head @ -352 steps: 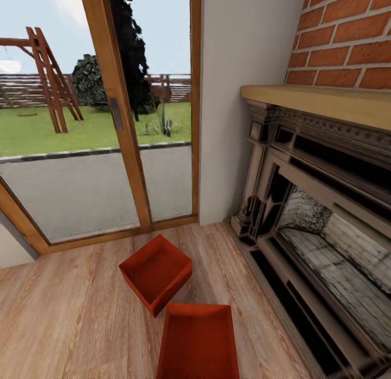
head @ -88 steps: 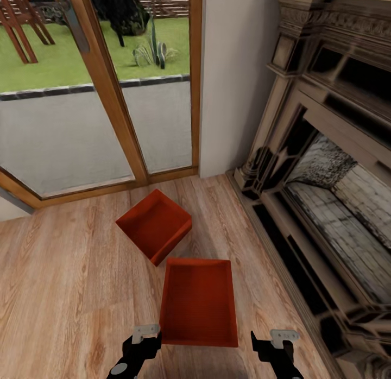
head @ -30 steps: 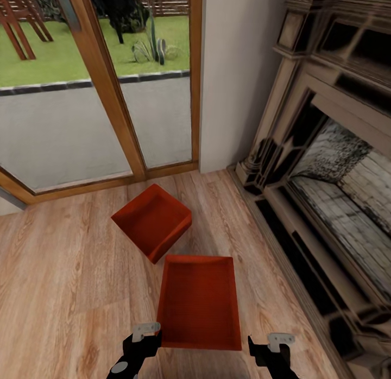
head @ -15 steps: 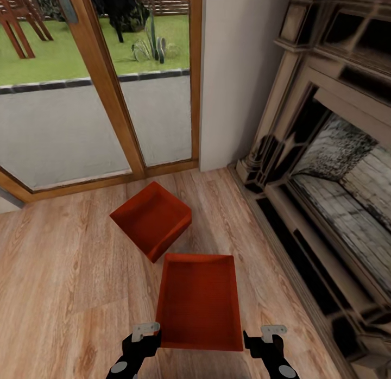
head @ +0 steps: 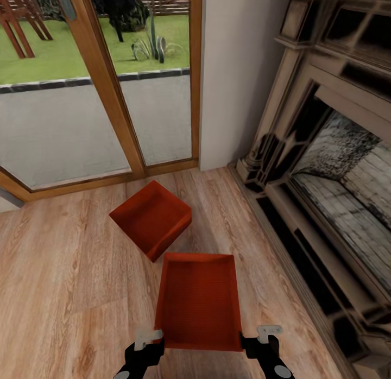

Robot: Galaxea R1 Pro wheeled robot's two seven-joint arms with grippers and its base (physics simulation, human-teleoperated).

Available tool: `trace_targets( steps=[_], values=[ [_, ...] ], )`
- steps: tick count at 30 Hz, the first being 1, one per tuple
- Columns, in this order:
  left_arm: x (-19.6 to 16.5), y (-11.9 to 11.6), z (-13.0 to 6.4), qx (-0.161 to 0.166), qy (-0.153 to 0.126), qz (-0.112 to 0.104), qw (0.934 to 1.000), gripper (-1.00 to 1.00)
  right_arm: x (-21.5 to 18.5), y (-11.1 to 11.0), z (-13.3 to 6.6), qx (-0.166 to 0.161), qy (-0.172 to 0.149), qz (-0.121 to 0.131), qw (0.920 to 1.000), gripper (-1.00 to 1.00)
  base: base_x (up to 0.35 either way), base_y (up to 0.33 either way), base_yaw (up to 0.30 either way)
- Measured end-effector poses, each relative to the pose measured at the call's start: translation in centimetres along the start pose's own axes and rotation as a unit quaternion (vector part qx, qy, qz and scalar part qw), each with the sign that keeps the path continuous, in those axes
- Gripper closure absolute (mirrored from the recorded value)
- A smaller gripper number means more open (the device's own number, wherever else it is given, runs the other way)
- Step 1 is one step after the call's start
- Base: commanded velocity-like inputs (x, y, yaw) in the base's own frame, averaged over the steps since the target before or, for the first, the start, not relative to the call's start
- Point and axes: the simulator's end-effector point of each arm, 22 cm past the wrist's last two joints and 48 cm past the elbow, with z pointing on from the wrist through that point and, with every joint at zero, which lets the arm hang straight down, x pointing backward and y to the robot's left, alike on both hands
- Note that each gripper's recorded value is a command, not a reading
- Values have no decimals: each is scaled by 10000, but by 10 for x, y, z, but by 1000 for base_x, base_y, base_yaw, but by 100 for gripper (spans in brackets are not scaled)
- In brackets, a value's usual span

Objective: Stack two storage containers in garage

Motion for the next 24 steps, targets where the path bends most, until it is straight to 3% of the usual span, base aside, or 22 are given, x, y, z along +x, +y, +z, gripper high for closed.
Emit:
trace_targets(
  steps=[6,11,23,24],
  values=[
    [22,-1,-3,5,220,-17,9998,-100,-1,24,-1,-132,-2,102,9999,-100,0,0,0],
    [36,1,-4,-6,363,18,9993,-100,-1,27,-1,-148,-3,101,9998,-100,0,0,0],
    [12,7,-1,-20,200,80,9998,-100,-3,25,-1,-119,-17,113,9999,-100,0,0,0],
    [-15,5,0,17,141,89,9999,-100,-3,25,-1,-121,-17,108,9999,-100,0,0,0]
  ],
)
